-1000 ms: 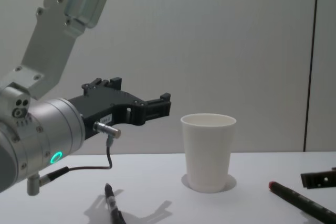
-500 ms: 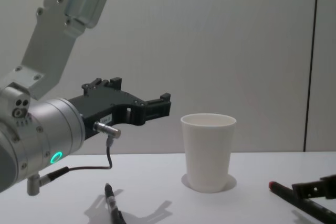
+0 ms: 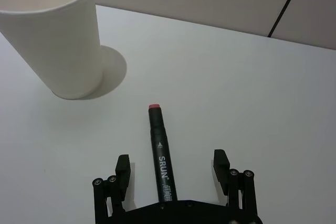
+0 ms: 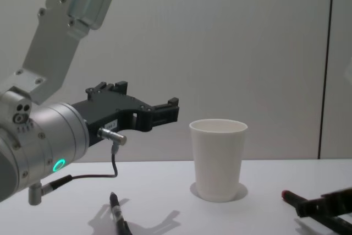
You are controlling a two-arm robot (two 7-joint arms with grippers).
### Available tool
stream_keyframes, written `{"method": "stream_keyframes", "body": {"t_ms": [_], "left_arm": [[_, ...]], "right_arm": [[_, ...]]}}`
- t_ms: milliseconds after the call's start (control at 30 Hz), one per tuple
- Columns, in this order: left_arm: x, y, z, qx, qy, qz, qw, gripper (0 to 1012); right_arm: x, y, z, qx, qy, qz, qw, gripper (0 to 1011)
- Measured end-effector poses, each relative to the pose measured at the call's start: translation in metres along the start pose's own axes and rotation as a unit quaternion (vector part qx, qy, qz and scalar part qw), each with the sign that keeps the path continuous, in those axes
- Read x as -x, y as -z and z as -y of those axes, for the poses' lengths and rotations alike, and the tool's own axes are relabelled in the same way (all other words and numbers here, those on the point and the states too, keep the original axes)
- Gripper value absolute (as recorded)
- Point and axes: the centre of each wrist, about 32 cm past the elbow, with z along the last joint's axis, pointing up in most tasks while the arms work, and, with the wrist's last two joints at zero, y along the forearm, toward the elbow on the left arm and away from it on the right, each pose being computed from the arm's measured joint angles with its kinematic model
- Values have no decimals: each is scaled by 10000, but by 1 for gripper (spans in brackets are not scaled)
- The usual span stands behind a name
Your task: Place the pen into the pen holder.
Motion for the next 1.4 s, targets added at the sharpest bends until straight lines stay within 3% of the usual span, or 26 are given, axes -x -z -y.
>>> {"method": "stream_keyframes", "body": {"t_ms": [833,1100,1400], "left_arm": [[0,0,0,0,0,0,10000,1001],[0,0,0,0,0,0,10000,1001],[0,0,0,0,0,0,10000,1001]], "right_arm": [[45,42,-159,122,-7,4,9999,1000],[59,44,-179,124,-44,3,9999,849],[64,45,-193,129,-51,5,9999,779]]}}
